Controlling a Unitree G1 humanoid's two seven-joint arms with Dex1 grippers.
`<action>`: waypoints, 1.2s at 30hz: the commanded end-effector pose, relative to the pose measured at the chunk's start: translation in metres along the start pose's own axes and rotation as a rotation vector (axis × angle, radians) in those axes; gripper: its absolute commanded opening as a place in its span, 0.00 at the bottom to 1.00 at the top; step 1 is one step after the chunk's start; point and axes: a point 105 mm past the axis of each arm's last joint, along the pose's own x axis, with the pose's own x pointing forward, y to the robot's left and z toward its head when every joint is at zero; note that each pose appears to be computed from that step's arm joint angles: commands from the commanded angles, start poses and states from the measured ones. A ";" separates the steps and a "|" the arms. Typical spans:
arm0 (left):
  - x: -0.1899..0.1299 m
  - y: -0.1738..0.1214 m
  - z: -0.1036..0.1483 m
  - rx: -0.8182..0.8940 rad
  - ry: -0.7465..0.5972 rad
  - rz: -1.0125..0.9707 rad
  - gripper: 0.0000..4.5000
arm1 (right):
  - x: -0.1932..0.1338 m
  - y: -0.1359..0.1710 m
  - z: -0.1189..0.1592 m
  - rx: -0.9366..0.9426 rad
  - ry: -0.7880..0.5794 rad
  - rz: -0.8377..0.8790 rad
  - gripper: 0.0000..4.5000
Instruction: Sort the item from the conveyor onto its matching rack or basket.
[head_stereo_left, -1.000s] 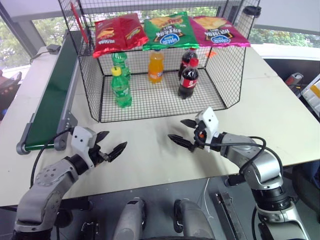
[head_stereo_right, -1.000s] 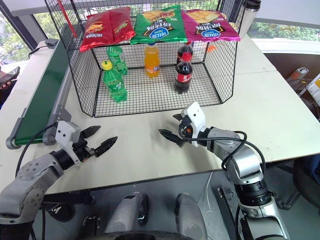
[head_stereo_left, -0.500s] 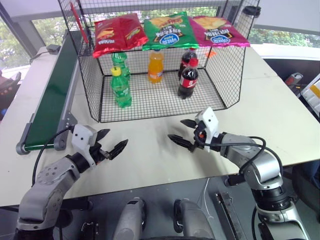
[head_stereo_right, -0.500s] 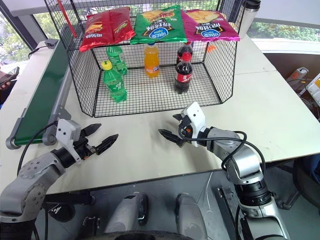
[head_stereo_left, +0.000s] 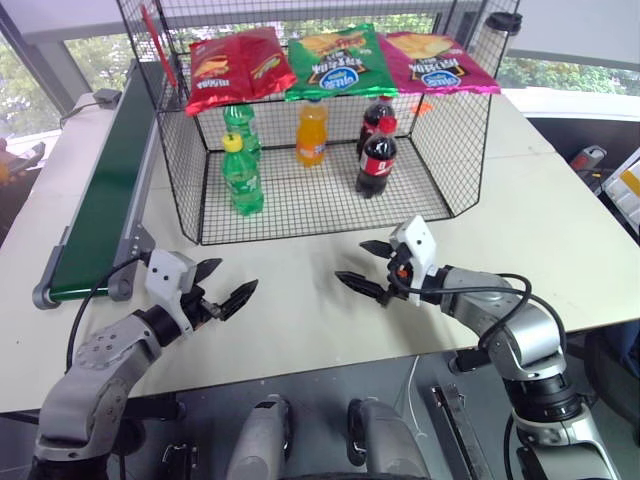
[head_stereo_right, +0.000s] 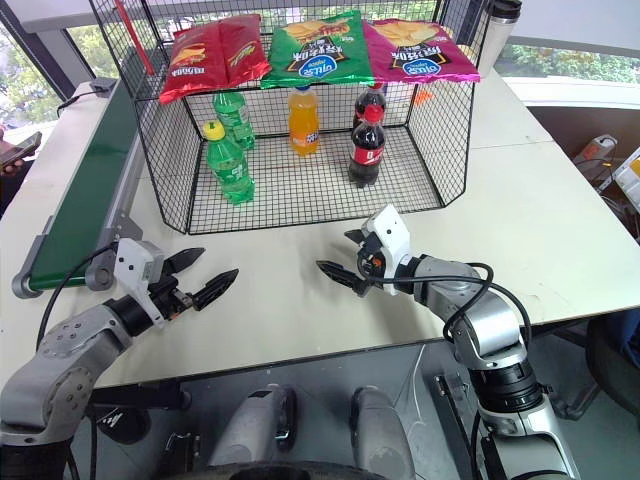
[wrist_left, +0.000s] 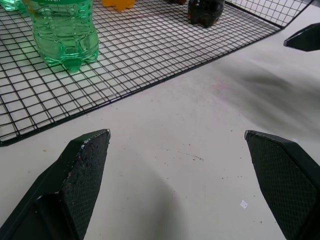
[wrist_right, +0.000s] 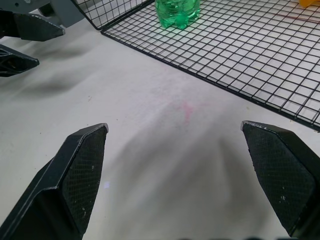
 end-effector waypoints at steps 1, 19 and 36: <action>0.000 -0.005 0.009 0.028 -0.028 -0.016 1.00 | -0.003 0.005 0.012 -0.039 -0.039 0.018 0.98; 0.005 -0.008 0.010 0.027 -0.036 -0.031 1.00 | -0.005 0.003 0.012 -0.049 -0.033 -0.001 0.98; -0.013 0.004 0.031 0.114 -0.089 0.086 1.00 | -0.011 0.015 0.018 -0.043 -0.023 0.085 0.98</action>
